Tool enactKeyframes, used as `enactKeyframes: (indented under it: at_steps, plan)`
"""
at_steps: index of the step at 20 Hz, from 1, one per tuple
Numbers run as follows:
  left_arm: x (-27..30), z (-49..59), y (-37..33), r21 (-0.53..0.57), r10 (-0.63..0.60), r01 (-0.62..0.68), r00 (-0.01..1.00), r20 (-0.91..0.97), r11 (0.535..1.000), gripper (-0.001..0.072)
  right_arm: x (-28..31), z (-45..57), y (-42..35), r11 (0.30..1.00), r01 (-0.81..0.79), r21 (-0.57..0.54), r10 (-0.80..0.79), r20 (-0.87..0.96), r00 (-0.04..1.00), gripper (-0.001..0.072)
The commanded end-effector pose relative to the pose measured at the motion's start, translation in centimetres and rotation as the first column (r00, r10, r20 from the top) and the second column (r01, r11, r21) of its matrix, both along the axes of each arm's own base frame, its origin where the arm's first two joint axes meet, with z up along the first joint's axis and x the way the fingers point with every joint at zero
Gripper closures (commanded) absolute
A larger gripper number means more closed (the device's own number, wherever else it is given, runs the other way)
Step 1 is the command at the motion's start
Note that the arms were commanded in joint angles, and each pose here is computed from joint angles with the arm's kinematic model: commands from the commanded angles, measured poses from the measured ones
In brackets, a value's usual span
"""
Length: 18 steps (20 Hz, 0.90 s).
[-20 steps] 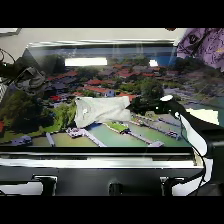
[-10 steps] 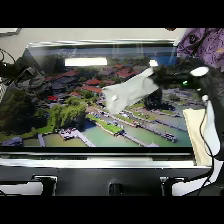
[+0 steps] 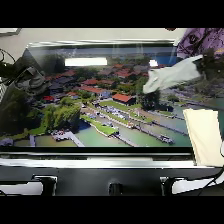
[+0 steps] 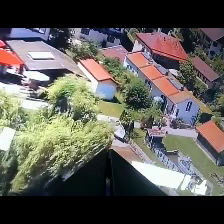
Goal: Fold the clothes and pants, and hang the long-sleeved shirts on hangers.
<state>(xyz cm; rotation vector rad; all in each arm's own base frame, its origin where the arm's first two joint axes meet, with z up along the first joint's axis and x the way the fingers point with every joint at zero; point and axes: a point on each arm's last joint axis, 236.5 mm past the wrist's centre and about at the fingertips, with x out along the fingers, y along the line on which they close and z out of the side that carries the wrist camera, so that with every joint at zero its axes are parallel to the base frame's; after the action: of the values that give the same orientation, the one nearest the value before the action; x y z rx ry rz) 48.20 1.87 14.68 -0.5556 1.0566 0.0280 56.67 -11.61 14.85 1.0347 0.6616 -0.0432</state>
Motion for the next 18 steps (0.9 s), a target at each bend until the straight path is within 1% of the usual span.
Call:
enactKeyframes:
  at_steps: [1, 3, 5, 9, 14, 18]
  plan:
    - [0.0, 0.0, 0.0, 0.000, 0.000, 0.000, 1.000, 0.000, 1.000, 0.0689, -1.5, 1.2, -5.7, 0.985, 0.173, -0.006, -0.173, -0.009, 0.985, 0.0677]
    - [0.0, 0.0, 0.0, 0.000, 0.000, 0.000, 1.000, -0.002, 1.000, 0.0689, -2.7, 1.9, -7.4, 0.971, 0.237, -0.030, -0.238, -0.029, 0.971, 0.0677]
    - [-0.2, -0.1, -0.1, -0.001, -0.003, 0.003, 1.000, -0.009, 1.000, 0.0689, -3.9, 3.0, -8.5, 0.953, 0.292, -0.082, -0.295, -0.037, 0.955, 0.0677]
    - [-0.9, -0.5, -0.2, -0.005, -0.014, 0.014, 0.999, -0.042, 1.000, 0.0689, -6.9, 5.1, -10.0, 0.908, 0.396, -0.134, -0.406, -0.060, 0.912, 0.0677]
    - [-1.1, -0.5, -0.5, -0.016, -0.021, 0.021, 0.999, -0.047, 1.000, 0.0689, -10.5, 5.4, -10.6, 0.879, 0.425, -0.217, -0.459, -0.141, 0.877, 0.0677]
    - [-1.5, -0.6, -0.8, -0.025, -0.032, 0.030, 0.997, -0.067, 0.999, 0.0689, -13.8, 5.0, -11.6, 0.840, 0.453, -0.297, -0.522, -0.216, 0.825, 0.0677]
